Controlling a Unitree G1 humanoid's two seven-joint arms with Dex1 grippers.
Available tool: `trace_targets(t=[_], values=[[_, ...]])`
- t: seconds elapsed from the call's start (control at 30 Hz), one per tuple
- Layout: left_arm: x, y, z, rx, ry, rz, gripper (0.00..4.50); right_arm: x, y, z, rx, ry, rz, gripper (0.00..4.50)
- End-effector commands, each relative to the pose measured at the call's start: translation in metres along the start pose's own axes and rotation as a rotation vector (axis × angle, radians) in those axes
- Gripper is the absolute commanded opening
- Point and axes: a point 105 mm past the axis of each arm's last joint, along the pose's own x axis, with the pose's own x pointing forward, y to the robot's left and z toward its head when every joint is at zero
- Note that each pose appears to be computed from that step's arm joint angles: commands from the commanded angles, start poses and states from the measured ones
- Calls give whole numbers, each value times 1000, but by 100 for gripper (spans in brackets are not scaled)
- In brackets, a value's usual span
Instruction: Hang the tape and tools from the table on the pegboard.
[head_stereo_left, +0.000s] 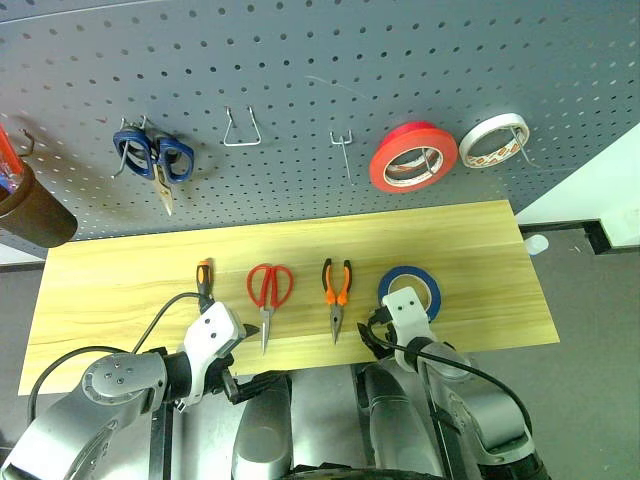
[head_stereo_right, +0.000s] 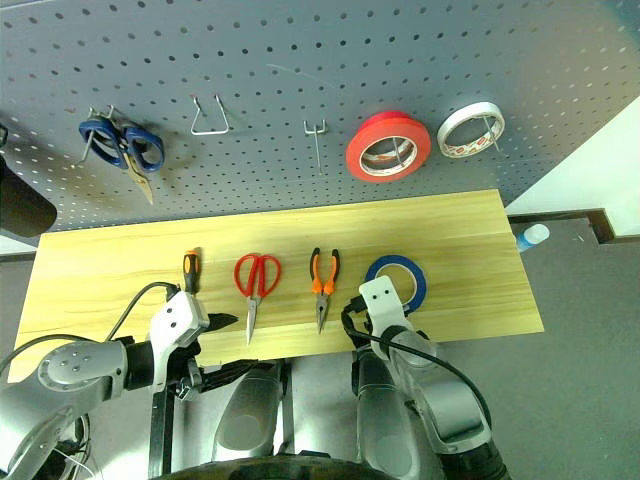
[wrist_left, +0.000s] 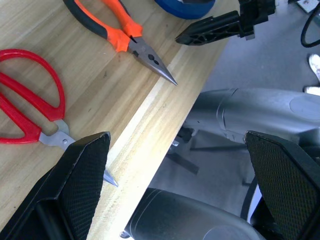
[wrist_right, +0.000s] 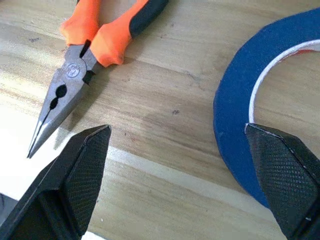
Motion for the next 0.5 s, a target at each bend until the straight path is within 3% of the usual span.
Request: trace_targets(t=[0.03, 0.5], values=[[-2, -5, 3, 19, -16, -10, 450, -1, -5, 1, -3, -10, -17, 446], [-1, -5, 3, 19, -19, -14, 450, -7, -12, 4, -8, -43, -29, 446]])
